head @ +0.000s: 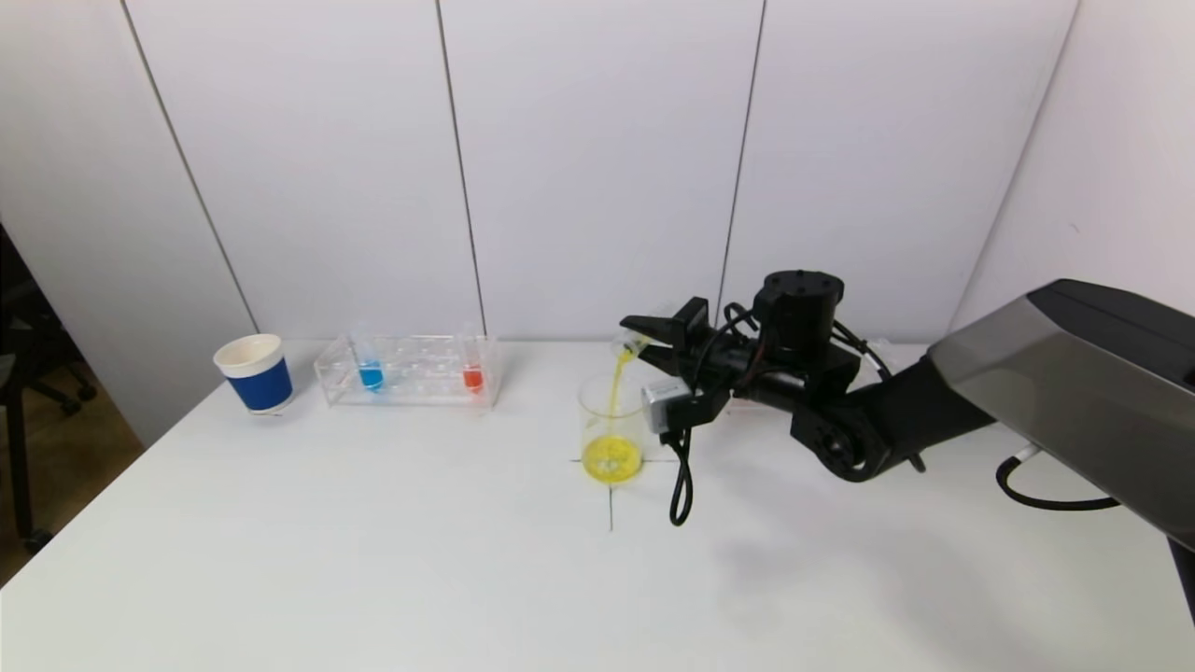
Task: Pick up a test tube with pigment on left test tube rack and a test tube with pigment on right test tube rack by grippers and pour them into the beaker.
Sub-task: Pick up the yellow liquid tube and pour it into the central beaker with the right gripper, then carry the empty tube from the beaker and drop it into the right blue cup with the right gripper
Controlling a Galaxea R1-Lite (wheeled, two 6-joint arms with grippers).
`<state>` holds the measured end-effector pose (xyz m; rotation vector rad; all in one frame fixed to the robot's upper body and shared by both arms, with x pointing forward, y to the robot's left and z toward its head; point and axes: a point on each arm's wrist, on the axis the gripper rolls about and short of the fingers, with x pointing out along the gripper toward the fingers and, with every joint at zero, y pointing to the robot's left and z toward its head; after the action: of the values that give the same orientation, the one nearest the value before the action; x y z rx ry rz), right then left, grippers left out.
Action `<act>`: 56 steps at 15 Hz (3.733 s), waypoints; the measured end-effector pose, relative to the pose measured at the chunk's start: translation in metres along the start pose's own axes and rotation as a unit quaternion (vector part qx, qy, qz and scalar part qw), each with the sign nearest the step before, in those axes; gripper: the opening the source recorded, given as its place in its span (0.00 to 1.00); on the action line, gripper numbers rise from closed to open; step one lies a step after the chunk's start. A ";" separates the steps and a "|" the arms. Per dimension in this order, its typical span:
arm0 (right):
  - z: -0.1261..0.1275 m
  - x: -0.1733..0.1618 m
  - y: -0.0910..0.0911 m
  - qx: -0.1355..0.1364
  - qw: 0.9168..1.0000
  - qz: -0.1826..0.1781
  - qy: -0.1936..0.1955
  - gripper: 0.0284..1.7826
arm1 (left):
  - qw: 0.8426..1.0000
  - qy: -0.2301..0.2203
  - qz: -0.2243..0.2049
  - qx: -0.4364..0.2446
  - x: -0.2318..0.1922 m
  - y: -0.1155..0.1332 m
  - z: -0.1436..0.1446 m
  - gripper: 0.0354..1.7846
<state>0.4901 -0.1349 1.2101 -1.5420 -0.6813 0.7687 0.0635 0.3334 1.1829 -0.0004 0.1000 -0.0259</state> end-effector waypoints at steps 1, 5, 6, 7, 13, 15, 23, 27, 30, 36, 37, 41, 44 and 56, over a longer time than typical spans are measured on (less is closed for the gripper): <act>0.000 0.000 0.000 -0.006 1.000 0.004 0.002 0.26 | 1.000 0.000 0.000 0.000 0.000 0.000 0.000 0.99; 0.000 -0.001 -0.003 -0.025 1.000 0.011 0.006 0.26 | 1.000 0.000 0.000 0.000 0.000 0.000 0.000 0.99; 0.000 -0.001 -0.004 -0.030 0.999 0.015 0.005 0.26 | 1.000 0.000 0.000 0.000 0.000 0.000 0.000 0.99; 0.000 0.000 -0.006 -0.037 0.999 0.016 0.005 0.26 | 1.000 0.000 0.000 0.000 0.000 0.000 0.000 0.99; 0.007 -0.001 -0.014 -0.059 0.998 0.030 -0.002 0.26 | 1.000 0.000 0.000 0.000 0.000 0.000 0.000 0.99; 0.008 -0.001 -0.017 -0.059 0.998 0.027 -0.001 0.26 | 1.000 0.000 0.000 0.000 0.000 0.000 0.000 0.99; 0.026 0.004 -0.030 0.104 0.993 -0.046 0.021 0.26 | 1.000 0.000 0.000 0.000 0.000 0.000 0.000 0.99; 0.031 0.002 -0.030 0.183 0.981 -0.055 0.025 0.26 | 1.000 0.000 0.000 0.000 0.000 0.000 0.000 0.99; 0.031 0.000 -0.037 0.238 0.967 -0.080 0.048 0.26 | 1.000 0.000 0.000 0.000 0.000 0.000 0.000 0.99; 0.040 -0.007 -0.064 0.395 0.896 -0.156 0.127 0.26 | 1.000 0.000 0.000 0.000 0.000 0.000 0.000 0.99; 0.041 -0.009 -0.070 0.415 0.884 -0.168 0.134 0.26 | 1.000 0.000 0.000 0.000 0.000 0.000 0.000 0.99; 0.039 -0.022 -0.089 0.471 0.842 -0.214 0.153 0.26 | 1.000 0.000 0.000 0.000 0.000 0.000 0.000 0.99; 0.030 -0.035 -0.100 0.497 0.817 -0.238 0.166 0.26 | 1.000 0.000 0.000 0.000 0.000 0.000 0.000 0.99; -0.051 -0.133 -0.127 0.604 0.678 -0.309 0.284 0.26 | 1.000 0.000 0.000 0.000 0.000 0.000 0.000 0.99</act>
<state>0.4513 -0.2575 1.3509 -0.1836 -0.0689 0.0559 0.0635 0.3334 1.1831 -0.0004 0.0992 -0.0259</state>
